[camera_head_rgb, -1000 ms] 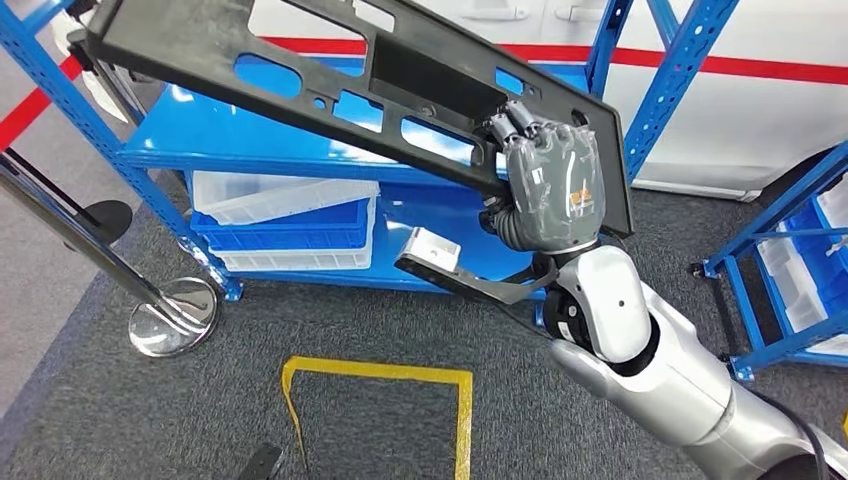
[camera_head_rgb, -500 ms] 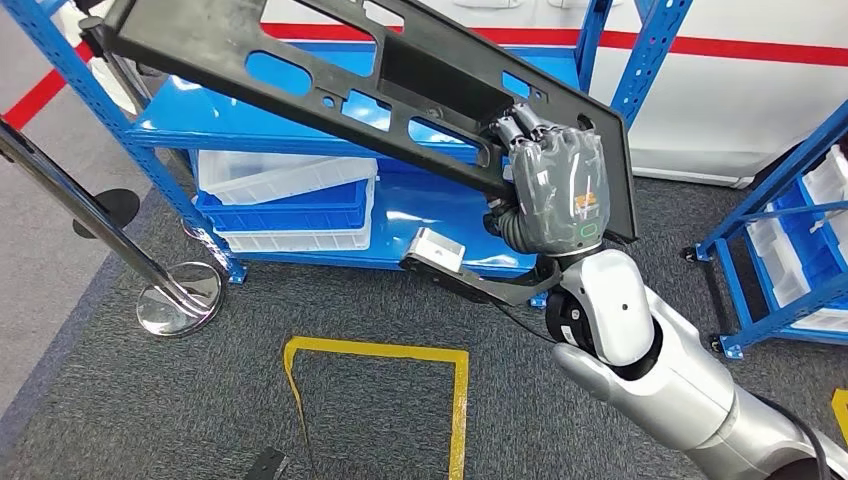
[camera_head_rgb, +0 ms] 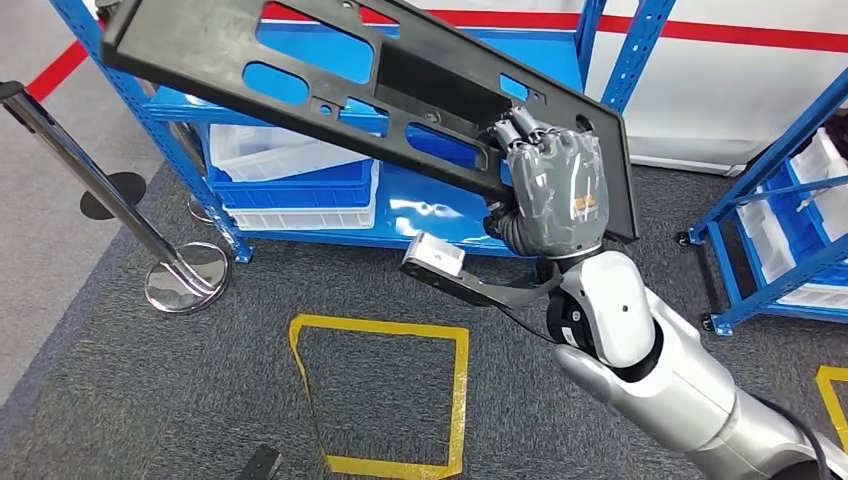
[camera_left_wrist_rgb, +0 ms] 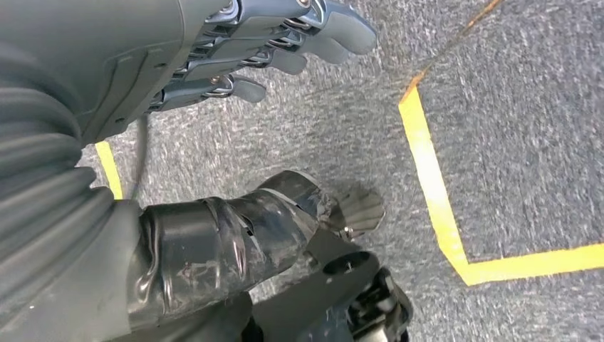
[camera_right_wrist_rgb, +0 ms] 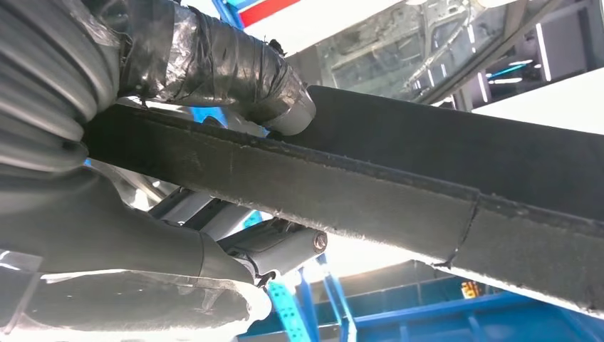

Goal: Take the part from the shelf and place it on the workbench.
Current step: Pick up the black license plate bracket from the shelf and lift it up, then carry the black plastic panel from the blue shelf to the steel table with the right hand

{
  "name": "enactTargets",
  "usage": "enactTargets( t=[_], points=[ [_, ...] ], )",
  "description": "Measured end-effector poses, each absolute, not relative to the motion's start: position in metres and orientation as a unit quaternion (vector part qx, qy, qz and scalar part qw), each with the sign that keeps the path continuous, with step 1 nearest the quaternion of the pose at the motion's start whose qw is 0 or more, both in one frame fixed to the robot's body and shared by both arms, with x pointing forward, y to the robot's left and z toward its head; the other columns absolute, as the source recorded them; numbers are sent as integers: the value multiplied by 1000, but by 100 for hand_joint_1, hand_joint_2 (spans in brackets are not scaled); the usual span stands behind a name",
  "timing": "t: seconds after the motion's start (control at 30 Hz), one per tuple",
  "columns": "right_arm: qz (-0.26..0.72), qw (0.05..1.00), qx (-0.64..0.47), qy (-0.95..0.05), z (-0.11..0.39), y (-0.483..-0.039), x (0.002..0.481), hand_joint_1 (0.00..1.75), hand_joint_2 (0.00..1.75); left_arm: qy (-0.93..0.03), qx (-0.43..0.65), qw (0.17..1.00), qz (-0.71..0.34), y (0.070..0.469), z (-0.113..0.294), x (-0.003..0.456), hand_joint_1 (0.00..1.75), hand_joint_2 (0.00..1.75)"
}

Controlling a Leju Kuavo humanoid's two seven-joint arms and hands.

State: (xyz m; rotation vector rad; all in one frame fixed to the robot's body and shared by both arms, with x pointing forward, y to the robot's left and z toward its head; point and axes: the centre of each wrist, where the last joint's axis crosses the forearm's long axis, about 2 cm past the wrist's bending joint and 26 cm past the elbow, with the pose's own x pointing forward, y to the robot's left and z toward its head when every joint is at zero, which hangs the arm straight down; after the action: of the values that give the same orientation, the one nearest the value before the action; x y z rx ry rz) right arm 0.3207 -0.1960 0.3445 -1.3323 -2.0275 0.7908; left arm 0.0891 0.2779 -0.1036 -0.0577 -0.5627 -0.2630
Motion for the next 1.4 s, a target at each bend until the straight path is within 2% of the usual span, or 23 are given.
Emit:
enactTargets(
  t=[1.17, 1.4],
  points=[
    [292, 298, -525, -742, 341, -213, 315, 175, 175, -285, -28, 949, -135, 272, -104, 87, 0, 175],
    [303, 301, -547, -720, 334, -216, 312, 175, 175, -249, -33, 958, -140, 271, -105, 80, 0, 175]
  ],
)
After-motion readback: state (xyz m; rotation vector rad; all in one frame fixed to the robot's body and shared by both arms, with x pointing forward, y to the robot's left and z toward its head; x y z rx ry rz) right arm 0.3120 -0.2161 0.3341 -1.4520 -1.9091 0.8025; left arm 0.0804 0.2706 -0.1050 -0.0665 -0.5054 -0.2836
